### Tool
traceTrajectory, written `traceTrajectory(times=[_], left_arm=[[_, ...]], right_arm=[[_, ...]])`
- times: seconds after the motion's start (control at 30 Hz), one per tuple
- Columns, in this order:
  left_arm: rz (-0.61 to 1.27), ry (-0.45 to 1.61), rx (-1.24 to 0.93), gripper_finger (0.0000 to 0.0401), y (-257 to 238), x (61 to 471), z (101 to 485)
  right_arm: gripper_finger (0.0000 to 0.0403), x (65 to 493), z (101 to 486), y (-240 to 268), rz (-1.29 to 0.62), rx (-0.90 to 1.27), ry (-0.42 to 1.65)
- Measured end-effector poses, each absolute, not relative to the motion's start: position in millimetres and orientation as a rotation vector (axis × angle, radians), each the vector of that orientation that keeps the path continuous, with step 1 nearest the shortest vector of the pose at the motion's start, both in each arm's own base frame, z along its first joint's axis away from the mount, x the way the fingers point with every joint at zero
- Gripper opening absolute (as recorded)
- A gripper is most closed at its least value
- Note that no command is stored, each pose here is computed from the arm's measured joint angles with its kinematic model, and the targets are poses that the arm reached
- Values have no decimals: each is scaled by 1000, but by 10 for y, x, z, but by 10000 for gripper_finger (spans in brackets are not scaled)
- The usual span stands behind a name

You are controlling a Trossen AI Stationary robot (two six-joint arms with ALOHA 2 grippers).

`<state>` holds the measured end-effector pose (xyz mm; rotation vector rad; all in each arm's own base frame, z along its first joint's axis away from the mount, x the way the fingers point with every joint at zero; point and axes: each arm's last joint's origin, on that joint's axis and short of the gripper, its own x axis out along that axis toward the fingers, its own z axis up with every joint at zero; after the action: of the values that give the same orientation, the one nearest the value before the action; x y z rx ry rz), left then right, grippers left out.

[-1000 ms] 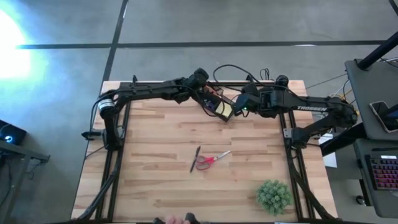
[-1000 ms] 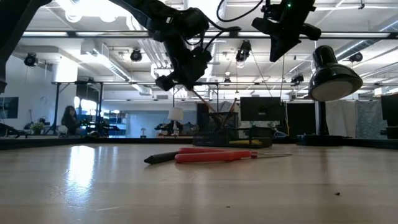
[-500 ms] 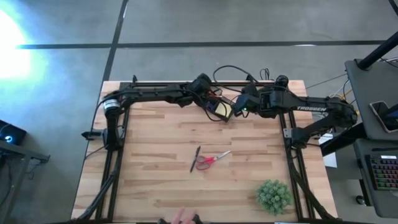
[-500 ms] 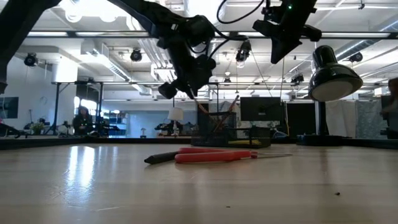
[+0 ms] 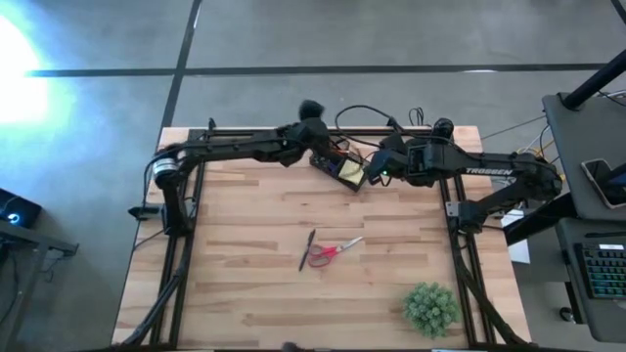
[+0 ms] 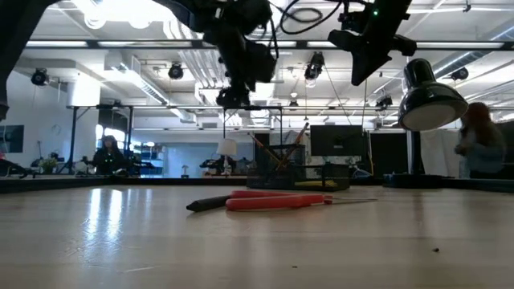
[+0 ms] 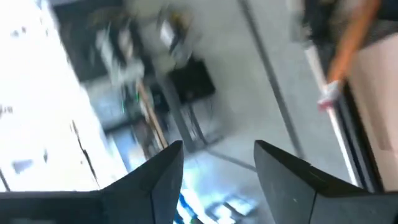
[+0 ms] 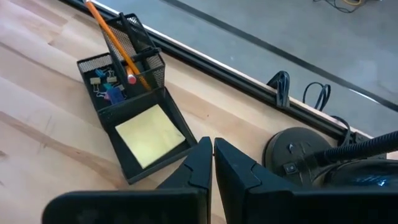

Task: Pick and place office supplies into organizer
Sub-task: Put the scissors into the desk organizer

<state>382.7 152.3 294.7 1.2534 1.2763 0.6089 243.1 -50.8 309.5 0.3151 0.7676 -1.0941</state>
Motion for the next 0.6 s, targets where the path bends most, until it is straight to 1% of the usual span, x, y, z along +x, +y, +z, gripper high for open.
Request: traceTrajectory(times=[0.1, 0.17, 0.23, 0.3, 0.37, 0.43, 0.47, 0.53, 0.6], left_arm=[[793, 1245, 1078, 184, 1467, 3675, 3101], [836, 1232, 933, 182, 1382, 3513, 3164], [769, 1221, 740, 179, 1247, 3353, 3161], [597, 1214, 459, 176, 1103, 3176, 3160], [437, 1160, 182, 175, 960, 3093, 3164], [317, 1115, -15, 175, 816, 3004, 3153], [290, 1097, -81, 175, 740, 2976, 3140], [298, 1046, -177, 175, 615, 2917, 3118], [316, 1087, -247, 175, 499, 2833, 2998]], right_arm=[[11, 2435, 3085, -507, -1061, 350, 787], [11, 2435, 3056, -524, -1005, 415, 828], [11, 2436, 3001, -537, -935, 472, 879], [11, 2441, 2932, -530, -835, 454, 948], [11, 2440, 2854, -512, -722, 377, 1023], [11, 2439, 2770, -485, -588, 271, 1093], [11, 2449, 2731, -472, -515, 222, 1111], [11, 2471, 2664, -457, -387, 144, 1124], [11, 2524, 2620, -445, -273, 108, 1098]])
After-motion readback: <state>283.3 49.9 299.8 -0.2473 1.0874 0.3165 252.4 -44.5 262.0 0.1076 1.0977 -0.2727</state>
